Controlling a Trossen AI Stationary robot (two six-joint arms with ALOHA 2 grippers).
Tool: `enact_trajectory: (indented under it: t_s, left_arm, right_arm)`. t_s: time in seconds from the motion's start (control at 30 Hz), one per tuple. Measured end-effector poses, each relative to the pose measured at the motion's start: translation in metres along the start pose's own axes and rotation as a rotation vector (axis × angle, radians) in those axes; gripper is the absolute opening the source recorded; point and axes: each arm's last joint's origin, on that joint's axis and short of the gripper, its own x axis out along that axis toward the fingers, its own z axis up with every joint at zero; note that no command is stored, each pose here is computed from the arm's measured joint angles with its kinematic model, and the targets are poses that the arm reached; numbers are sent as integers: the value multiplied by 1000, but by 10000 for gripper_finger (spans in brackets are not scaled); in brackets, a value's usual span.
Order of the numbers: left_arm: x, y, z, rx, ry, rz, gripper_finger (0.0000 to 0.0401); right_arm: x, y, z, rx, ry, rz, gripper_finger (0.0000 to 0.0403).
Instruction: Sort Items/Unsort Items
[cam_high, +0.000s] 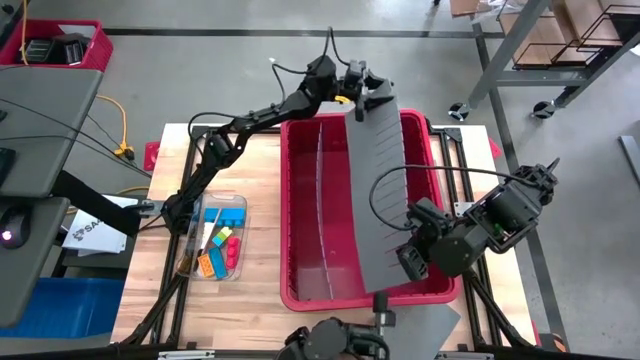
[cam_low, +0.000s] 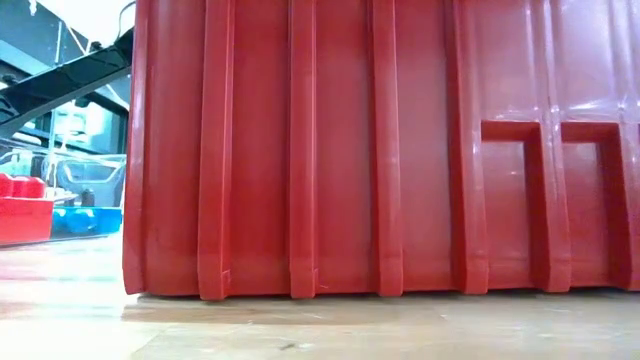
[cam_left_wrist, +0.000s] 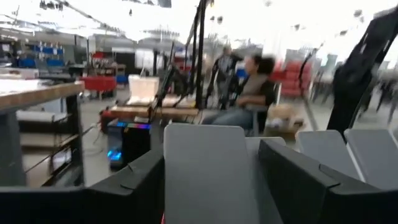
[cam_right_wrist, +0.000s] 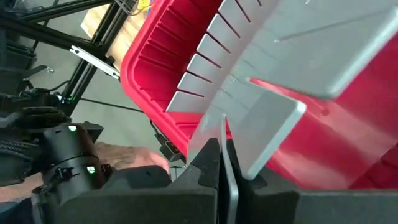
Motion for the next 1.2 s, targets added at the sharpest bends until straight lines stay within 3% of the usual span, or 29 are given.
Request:
enact_trajectory:
  t_s: [0.1,0.27,0.5,0.63,0.83,0.93,1.1,1.2]
  left_arm:
    - [-1,-2,2,63,54,14,236]
    - [-12,-5,34,168,62,63,237]
    - [-39,8,68,108,44,109,237]
    - [-59,6,100,75,24,30,237]
    - [-85,-31,132,202,261,-18,237]
    - [-90,-49,131,229,399,-9,237]
    - [-80,-68,103,114,574,-74,237]
    - [-69,-90,93,185,654,-125,237]
  right_arm:
    - [8,-1,-3,16,19,-31,0]
    - [26,-4,-15,-7,95,-103,0]
    - [34,-6,-15,6,91,-136,0]
    - [33,-7,-14,16,70,-135,0]
    - [33,-7,-11,-18,47,-135,0]
    - [32,-9,-8,-22,43,-130,0]
    - [33,-9,-6,-46,41,-132,0]
    - [33,-9,-5,-72,43,-132,0]
